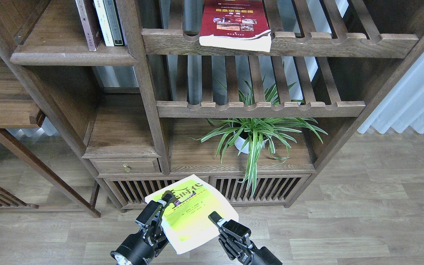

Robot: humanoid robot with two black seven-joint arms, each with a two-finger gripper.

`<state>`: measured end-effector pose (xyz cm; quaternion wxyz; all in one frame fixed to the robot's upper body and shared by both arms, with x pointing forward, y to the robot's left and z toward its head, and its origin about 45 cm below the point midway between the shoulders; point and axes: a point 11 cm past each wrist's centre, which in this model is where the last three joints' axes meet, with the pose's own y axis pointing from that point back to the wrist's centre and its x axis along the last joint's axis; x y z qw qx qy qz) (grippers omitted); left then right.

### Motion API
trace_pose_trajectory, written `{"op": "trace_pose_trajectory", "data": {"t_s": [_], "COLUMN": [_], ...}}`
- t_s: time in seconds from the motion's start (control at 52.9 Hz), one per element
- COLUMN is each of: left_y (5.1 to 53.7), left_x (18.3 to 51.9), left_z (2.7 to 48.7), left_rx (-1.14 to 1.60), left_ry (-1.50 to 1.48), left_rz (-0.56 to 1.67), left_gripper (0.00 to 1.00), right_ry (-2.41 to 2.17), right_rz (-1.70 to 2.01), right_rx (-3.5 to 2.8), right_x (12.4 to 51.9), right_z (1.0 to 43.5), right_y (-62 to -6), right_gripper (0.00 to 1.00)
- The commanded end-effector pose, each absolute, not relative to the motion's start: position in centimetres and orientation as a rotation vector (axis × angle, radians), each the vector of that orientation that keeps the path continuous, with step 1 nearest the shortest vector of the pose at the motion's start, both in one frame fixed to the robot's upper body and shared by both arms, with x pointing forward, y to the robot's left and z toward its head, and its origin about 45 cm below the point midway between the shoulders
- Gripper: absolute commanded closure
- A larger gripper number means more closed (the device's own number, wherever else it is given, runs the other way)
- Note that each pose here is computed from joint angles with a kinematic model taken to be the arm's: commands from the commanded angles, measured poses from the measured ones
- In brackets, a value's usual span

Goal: Organize books on shelf
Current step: 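Take the yellow-green book with the left gripper and lift it upward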

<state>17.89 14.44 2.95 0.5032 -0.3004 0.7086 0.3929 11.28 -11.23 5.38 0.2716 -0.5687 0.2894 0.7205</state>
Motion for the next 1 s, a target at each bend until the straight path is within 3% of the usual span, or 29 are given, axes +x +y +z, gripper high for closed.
{"op": "trace_pose_trajectory", "data": {"t_s": [0.0, 0.435, 0.529, 0.567, 0.642, 0.964, 0.982], "left_y": [14.3, 15.3, 15.7, 16.3, 18.6, 27.1, 29.8], "left_x": [18.4, 18.6, 18.6, 18.6, 18.7, 22.4, 23.3], "left_z": [3.2, 3.3, 3.3, 3.2, 2.9, 5.1, 6.2], "left_rx": [-0.715, -0.688, -0.681, -0.671, -0.636, -0.494, -0.415], "left_ry": [1.701, 1.687, 1.683, 1.673, 1.640, 1.343, 1.228], "left_rz": [0.932, 0.926, 0.924, 0.934, 0.976, 1.082, 1.109], "left_gripper": [0.97, 1.00, 1.00, 1.00, 1.00, 1.00, 1.00], "right_ry": [0.781, 0.784, 0.785, 0.787, 0.805, 0.830, 0.851], "right_rz": [1.940, 1.937, 1.937, 1.936, 1.926, 1.901, 1.881], "right_rx": [-1.529, -1.536, -1.543, -1.555, -1.583, -1.619, -1.624], "right_x": [11.3, 11.3, 11.3, 11.3, 11.3, 11.7, 12.1], "right_z": [5.4, 5.4, 5.3, 5.3, 5.2, 5.1, 5.1], "right_y": [-11.2, -11.3, -11.3, -11.3, -11.4, -11.9, -12.5], "right_gripper": [0.93, 0.90, 0.83, 0.75, 0.49, 0.32, 0.31]}}
